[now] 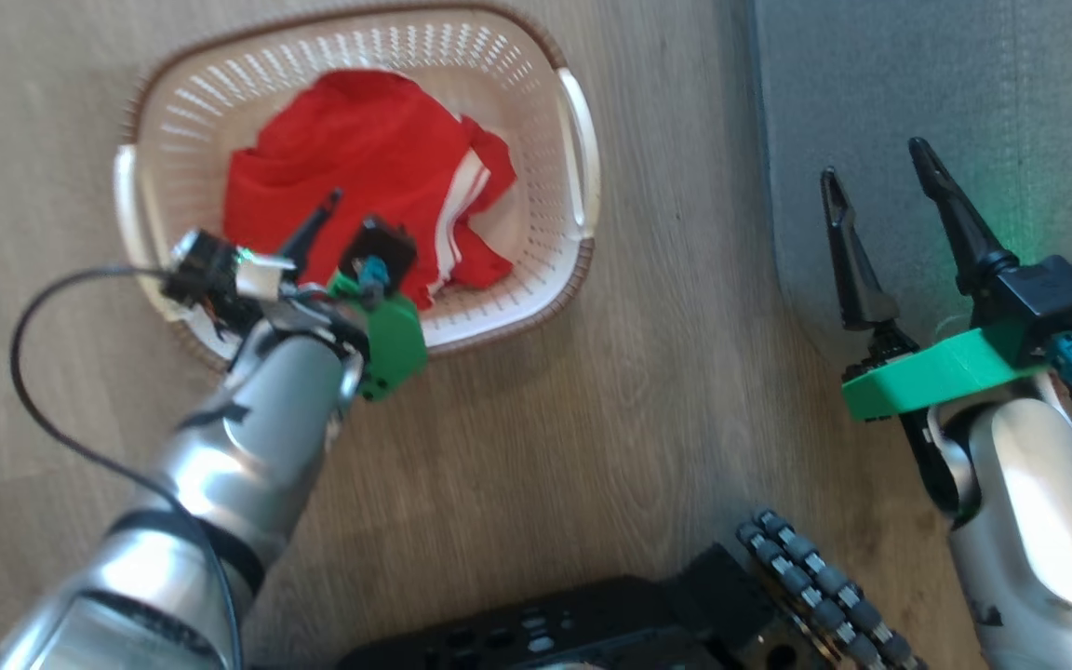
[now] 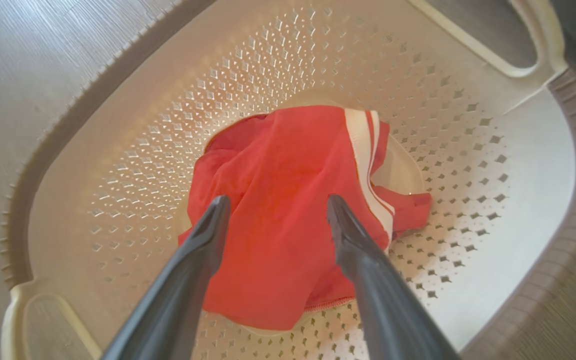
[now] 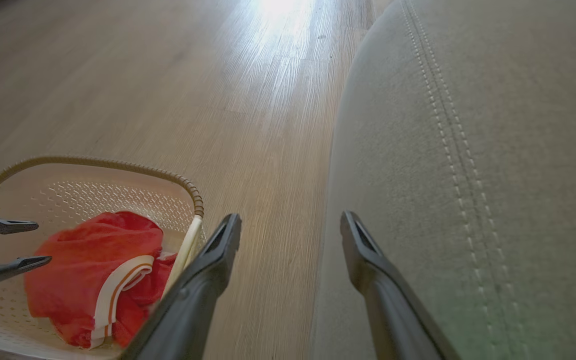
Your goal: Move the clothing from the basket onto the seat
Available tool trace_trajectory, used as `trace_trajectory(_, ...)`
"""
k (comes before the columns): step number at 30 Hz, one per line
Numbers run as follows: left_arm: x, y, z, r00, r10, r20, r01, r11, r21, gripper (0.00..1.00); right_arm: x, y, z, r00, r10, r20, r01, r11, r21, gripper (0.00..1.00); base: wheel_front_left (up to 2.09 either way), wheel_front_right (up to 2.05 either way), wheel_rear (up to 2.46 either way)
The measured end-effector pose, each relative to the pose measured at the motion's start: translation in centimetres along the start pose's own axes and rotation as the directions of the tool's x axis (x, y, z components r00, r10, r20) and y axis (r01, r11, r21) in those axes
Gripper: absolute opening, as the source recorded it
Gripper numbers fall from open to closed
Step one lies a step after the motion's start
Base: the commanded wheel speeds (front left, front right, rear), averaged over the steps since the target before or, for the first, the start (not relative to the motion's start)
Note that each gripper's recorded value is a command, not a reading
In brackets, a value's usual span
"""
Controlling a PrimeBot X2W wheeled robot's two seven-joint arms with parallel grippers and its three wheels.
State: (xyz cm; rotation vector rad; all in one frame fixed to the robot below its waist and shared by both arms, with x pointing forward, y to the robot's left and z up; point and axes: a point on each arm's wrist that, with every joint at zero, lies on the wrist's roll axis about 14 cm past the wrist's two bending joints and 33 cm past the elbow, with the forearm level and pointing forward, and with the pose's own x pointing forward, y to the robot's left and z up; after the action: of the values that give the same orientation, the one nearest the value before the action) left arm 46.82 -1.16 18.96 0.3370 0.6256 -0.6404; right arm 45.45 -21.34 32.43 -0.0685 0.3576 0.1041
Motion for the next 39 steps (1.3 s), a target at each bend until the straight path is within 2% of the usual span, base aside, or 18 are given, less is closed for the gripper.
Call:
trace_trajectory(8, 4.2, -1.6, -3.0, 0.986, -0.123, -0.111, 0.132, 0.988, 0.076, 1.00, 0.2, -0.7, -2.9, 0.997, -0.035, -0.070, 0.036, 0.999, 0.019, 1.00, 0.00, 0.00, 0.00)
trace_trajectory(19, 6.0, -1.2, -7.2, 0.938, -0.115, -0.326, 0.167, 0.976, 0.137, 1.00, 0.3, -0.9, -3.8, 0.995, -0.050, -0.081, 0.052, 0.998, 0.019, 1.00, 0.00, 0.00, 0.00)
trace_trajectory(28, 6.2, -1.2, -8.4, 0.909, -0.119, -0.399, 0.191, 0.971, 0.146, 1.00, 0.4, -1.0, -4.0, 0.995, -0.053, -0.080, 0.054, 0.998, 0.019, 1.00, 0.00, 0.00, 0.00)
trace_trajectory(29, 6.2, -1.3, -8.6, 0.905, -0.121, -0.408, 0.194, 0.971, 0.141, 0.94, 0.4, -1.0, -4.0, 0.995, -0.053, -0.079, 0.055, 0.998, 0.022, 1.00, 0.00, 0.00, 0.00)
trace_trajectory(30, 6.2, -1.3, -8.8, 0.903, -0.122, -0.413, 0.191, 0.973, 0.131, 0.38, 0.5, -1.0, -4.0, 0.996, -0.053, -0.078, 0.055, 0.998, 0.023, 1.00, 0.00, 0.00, 0.00)
trace_trajectory(31, 6.1, -1.3, -8.9, 0.901, -0.121, -0.417, 0.188, 0.975, 0.122, 0.00, 0.5, -0.9, -4.0, 0.996, -0.052, -0.077, 0.054, 0.998, 0.024, 1.00, 0.00, 0.00, 0.00)
trace_trajectory(39, 5.9, -0.8, -8.3, 0.909, -0.111, -0.402, 0.166, 0.980, 0.105, 0.00, 0.6, -0.7, -3.7, 0.996, -0.045, -0.071, 0.047, 0.999, 0.025, 1.00, 0.00, 0.00, 0.00)
